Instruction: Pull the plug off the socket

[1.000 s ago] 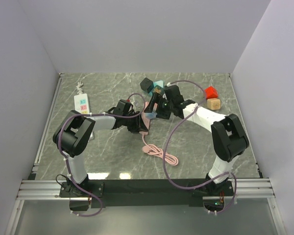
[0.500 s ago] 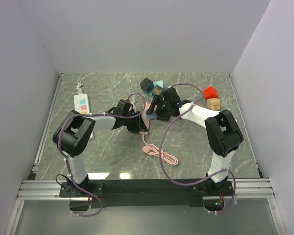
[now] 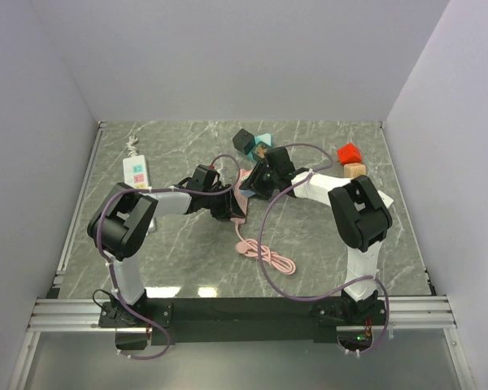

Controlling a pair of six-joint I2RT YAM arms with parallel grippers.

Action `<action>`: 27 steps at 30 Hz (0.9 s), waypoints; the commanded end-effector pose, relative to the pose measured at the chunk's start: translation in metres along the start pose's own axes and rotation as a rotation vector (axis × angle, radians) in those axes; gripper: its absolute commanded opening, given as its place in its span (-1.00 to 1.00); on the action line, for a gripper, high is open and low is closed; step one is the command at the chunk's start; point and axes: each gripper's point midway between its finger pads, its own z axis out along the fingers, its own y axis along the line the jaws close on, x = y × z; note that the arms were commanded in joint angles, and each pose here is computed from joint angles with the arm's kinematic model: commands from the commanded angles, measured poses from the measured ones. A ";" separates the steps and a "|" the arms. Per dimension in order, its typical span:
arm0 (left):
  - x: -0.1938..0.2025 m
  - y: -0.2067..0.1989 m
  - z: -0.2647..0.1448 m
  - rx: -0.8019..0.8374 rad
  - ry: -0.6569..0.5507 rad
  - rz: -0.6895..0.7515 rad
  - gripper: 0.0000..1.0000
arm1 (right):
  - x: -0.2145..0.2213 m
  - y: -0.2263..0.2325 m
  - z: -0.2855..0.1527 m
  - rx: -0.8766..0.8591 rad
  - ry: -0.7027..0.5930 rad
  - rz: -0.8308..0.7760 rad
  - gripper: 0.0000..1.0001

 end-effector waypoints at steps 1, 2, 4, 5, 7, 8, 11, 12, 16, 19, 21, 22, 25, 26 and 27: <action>0.015 0.008 -0.003 -0.030 0.045 0.002 -0.99 | -0.016 0.009 -0.005 -0.035 -0.056 0.006 -0.64; 0.015 0.010 -0.003 -0.035 0.045 0.001 -0.99 | -0.016 0.007 -0.006 -0.036 -0.054 0.005 -0.74; 0.017 0.016 -0.002 -0.058 0.051 -0.002 -0.99 | -0.018 0.001 -0.012 -0.034 -0.042 0.011 -1.00; 0.018 0.018 -0.001 -0.067 0.052 0.003 -0.99 | -0.019 -0.001 -0.014 -0.037 -0.039 0.013 -1.00; 0.019 0.024 0.000 -0.086 0.057 0.000 -0.99 | -0.022 -0.003 -0.024 -0.053 -0.041 0.011 -1.00; 0.019 0.028 0.000 -0.093 0.057 -0.003 -0.99 | -0.027 -0.007 -0.029 -0.067 -0.033 0.022 -1.00; 0.020 0.035 0.001 -0.099 0.063 -0.019 -0.99 | -0.037 -0.011 -0.043 -0.124 0.012 0.050 -1.00; 0.020 0.037 0.001 -0.098 0.064 -0.022 -0.99 | -0.040 -0.015 -0.045 -0.133 0.024 0.062 -1.00; 0.018 0.038 0.002 -0.096 0.065 -0.028 -0.99 | -0.061 -0.019 -0.052 -0.144 -0.019 0.068 -1.00; 0.015 0.035 0.003 -0.087 0.062 -0.030 -0.99 | -0.059 -0.015 -0.051 -0.155 -0.038 0.097 -1.00; 0.012 0.033 0.004 -0.084 0.059 -0.032 -0.99 | -0.047 -0.013 -0.048 -0.164 -0.035 0.138 -1.00; 0.012 0.033 0.004 -0.081 0.059 -0.032 -0.99 | -0.046 -0.010 -0.047 -0.181 -0.039 0.138 -1.00; 0.011 0.031 0.003 -0.077 0.056 -0.035 -0.99 | -0.036 -0.005 -0.048 -0.202 -0.028 0.162 -1.00; 0.010 0.030 0.003 -0.077 0.053 -0.036 -0.99 | -0.034 -0.006 -0.050 -0.204 -0.029 0.167 -1.00; 0.010 0.030 0.002 -0.075 0.050 -0.036 -0.99 | -0.035 -0.004 -0.056 -0.210 -0.041 0.163 -1.00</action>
